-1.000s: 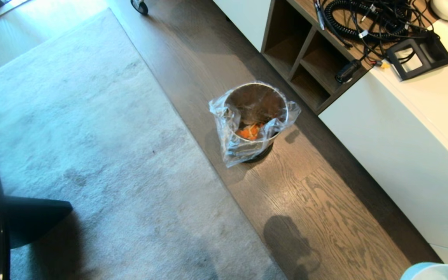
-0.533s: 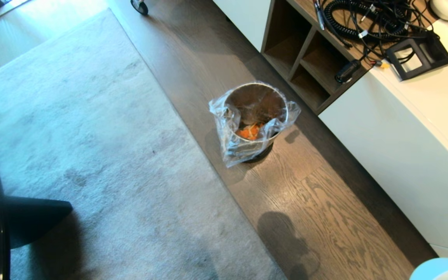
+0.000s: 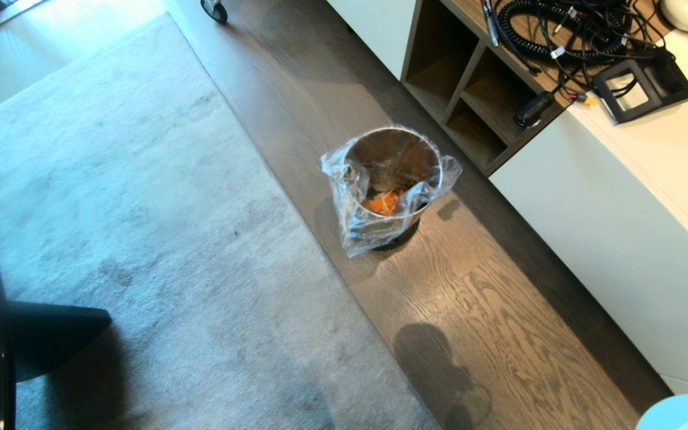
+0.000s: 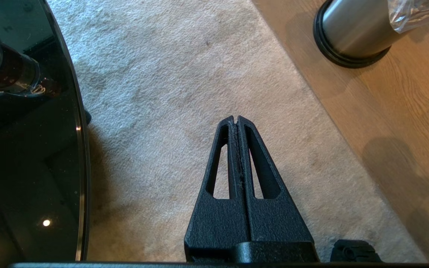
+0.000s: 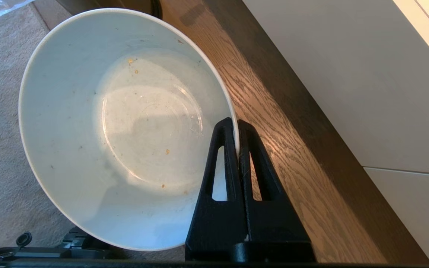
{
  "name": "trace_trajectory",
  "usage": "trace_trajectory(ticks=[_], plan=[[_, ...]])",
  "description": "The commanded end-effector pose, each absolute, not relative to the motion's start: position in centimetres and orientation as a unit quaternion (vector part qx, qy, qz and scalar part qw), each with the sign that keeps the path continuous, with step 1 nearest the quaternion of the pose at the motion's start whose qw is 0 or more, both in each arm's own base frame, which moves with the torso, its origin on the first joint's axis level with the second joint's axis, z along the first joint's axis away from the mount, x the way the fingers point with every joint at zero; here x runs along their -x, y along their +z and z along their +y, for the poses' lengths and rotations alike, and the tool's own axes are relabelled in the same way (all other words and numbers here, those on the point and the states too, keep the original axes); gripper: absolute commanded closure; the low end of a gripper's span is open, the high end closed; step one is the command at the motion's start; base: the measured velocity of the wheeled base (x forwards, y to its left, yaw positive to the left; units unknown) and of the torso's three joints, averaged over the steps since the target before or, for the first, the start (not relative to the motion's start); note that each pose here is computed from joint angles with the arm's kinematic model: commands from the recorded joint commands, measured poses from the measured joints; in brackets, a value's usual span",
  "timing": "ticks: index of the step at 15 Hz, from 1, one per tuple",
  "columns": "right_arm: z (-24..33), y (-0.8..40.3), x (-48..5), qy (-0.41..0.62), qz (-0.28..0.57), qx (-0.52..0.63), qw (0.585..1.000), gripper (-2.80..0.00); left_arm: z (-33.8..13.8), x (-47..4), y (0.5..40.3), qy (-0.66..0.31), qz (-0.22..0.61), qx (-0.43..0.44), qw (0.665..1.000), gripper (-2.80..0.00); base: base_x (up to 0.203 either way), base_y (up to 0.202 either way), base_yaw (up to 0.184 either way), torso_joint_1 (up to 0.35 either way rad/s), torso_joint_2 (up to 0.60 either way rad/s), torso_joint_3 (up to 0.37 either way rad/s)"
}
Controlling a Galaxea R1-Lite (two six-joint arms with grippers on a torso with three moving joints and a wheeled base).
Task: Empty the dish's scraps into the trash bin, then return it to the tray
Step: Put the bowl back to the table
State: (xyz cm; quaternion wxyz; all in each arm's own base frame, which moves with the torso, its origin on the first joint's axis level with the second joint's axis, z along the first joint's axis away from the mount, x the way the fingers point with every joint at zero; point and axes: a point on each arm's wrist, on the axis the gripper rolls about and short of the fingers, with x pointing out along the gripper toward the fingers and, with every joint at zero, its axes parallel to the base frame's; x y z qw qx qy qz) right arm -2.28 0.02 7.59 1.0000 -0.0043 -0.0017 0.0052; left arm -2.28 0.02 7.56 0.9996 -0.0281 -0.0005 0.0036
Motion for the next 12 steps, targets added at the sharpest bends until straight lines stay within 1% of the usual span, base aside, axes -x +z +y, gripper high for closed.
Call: trace_trajectory(ticks=[1, 12], plan=[[0.02, 7.60, 2.27, 0.005, -0.002, 0.005, 1.000, 0.00, 0.02, 2.28, 7.56, 0.004, -0.001, 0.028, 1.000, 0.00, 0.000, 0.000, 0.000, 0.000, 0.00, 0.000], [0.02, 7.60, 2.27, 0.005, -0.002, 0.005, 1.000, 0.00, 0.02, 2.28, 7.56, 0.004, -0.001, 0.029, 1.000, 0.00, 0.000, 0.000, 0.000, 0.000, 0.00, 0.004]])
